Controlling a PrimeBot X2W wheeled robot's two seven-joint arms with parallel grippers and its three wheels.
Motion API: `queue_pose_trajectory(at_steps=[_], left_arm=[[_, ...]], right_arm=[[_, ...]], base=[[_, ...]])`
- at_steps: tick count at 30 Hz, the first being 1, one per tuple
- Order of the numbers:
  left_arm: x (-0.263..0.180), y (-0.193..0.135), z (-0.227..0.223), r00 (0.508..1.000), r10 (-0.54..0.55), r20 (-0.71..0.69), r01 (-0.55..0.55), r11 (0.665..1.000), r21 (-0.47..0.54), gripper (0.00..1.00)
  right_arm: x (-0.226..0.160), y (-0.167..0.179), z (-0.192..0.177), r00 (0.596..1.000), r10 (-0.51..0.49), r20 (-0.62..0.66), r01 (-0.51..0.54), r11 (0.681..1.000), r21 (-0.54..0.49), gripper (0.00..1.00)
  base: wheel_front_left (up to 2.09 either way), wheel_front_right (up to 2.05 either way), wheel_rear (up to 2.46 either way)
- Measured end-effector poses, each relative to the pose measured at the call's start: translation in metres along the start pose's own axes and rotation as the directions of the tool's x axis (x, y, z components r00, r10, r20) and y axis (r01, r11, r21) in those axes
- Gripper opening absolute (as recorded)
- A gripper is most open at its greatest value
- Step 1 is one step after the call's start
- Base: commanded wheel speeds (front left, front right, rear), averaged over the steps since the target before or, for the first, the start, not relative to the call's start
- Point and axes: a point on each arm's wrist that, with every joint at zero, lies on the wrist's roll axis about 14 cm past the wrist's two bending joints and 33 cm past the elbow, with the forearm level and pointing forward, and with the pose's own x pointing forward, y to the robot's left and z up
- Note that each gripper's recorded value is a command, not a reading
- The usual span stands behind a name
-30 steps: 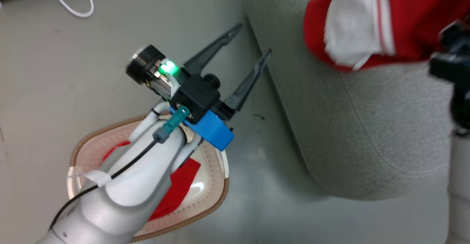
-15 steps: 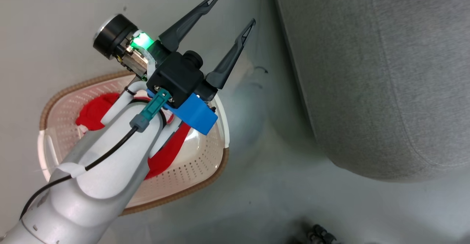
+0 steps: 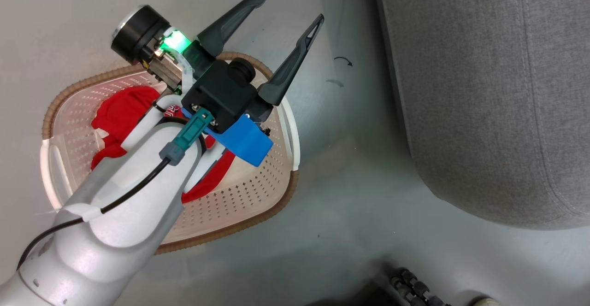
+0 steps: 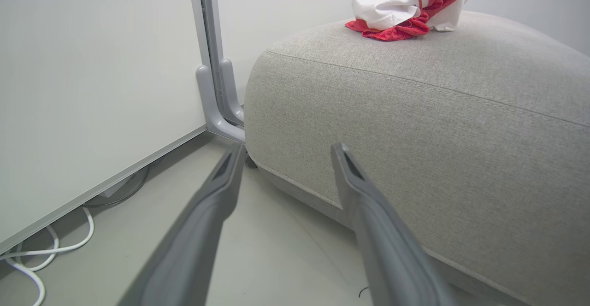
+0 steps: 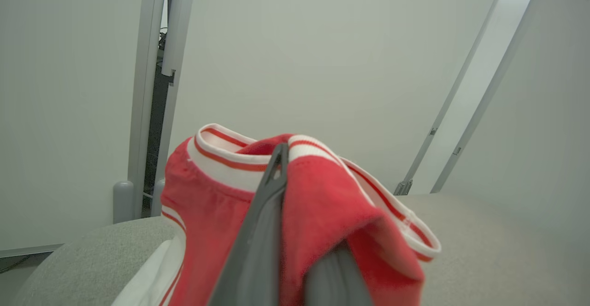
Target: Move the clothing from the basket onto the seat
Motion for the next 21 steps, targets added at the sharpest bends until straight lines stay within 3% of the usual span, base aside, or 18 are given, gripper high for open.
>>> queue_pose_trajectory(at_steps=[6,13,14,15,21], left_arm=[[-0.001,0.004,-0.001,1.000,0.009,0.000,-0.009,1.000,0.002,1.00],[-0.003,0.006,0.002,1.000,0.016,0.002,-0.016,1.000,0.010,1.00],[-0.004,0.006,0.004,1.000,0.016,0.003,-0.016,1.000,0.013,1.00],[-0.004,0.005,0.006,1.000,0.017,0.008,-0.017,1.000,0.017,1.00],[-0.004,0.001,0.029,0.998,0.029,0.048,-0.030,0.999,0.025,1.00]], right_arm=[[-0.030,0.015,-0.068,0.981,0.005,-0.191,0.006,0.998,0.061,0.00],[-0.058,0.031,-0.105,0.951,0.035,-0.308,-0.007,0.996,0.092,0.00],[-0.058,0.030,-0.103,0.952,0.033,-0.305,-0.004,0.996,0.095,0.27],[-0.058,0.029,-0.100,0.953,0.032,-0.301,-0.003,0.995,0.095,1.00],[-0.076,0.022,-0.085,0.958,0.039,-0.285,-0.017,0.996,0.082,1.00]], base=[[0.00,0.00,0.00],[0.00,0.00,0.00],[0.00,0.00,0.00],[0.00,0.00,0.00],[0.00,0.00,0.00]])
